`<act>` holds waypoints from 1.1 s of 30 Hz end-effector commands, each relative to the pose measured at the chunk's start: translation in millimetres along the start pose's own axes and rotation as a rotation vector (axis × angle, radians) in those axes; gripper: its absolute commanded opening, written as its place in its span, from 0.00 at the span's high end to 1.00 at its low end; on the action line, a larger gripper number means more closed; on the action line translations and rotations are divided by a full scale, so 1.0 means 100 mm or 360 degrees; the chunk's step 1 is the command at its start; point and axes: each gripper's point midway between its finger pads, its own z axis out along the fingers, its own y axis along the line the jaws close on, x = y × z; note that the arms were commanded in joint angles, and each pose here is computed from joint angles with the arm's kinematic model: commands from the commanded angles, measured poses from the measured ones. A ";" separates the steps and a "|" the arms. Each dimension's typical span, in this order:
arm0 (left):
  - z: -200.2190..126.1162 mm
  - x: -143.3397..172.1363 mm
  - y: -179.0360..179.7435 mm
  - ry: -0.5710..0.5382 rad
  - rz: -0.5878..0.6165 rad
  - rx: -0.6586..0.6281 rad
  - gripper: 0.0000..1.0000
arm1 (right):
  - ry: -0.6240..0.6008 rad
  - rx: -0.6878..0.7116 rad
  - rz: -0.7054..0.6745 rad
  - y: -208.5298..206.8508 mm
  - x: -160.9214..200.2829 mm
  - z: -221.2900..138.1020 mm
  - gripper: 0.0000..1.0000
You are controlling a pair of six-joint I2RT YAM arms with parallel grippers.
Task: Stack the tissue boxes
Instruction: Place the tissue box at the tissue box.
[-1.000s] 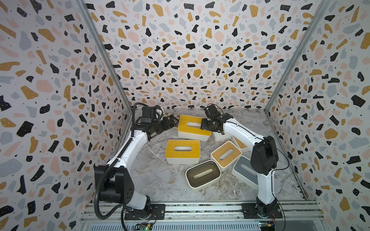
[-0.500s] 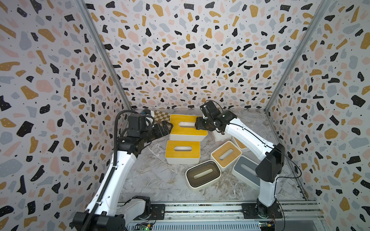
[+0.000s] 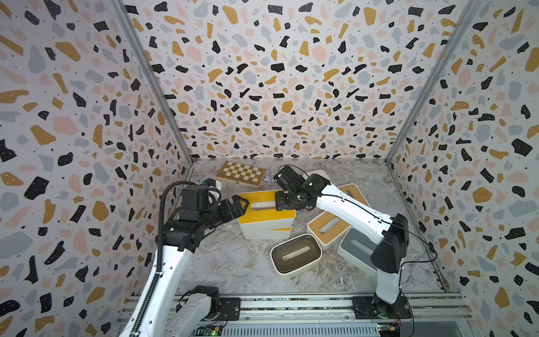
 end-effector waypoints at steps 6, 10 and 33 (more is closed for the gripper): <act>0.11 0.04 0.08 0.0046 -0.0024 -0.0028 0.00 | -0.0111 0.0053 0.0136 -0.03 -0.18 0.00 0.40; 0.16 0.01 0.11 0.0042 -0.0020 -0.0050 0.00 | -0.0083 0.0036 0.0151 0.04 -0.17 0.09 0.39; 0.55 -0.02 0.30 0.0124 -0.0010 -0.0080 0.00 | -0.0144 -0.0375 0.0209 -0.06 -0.12 -0.23 0.01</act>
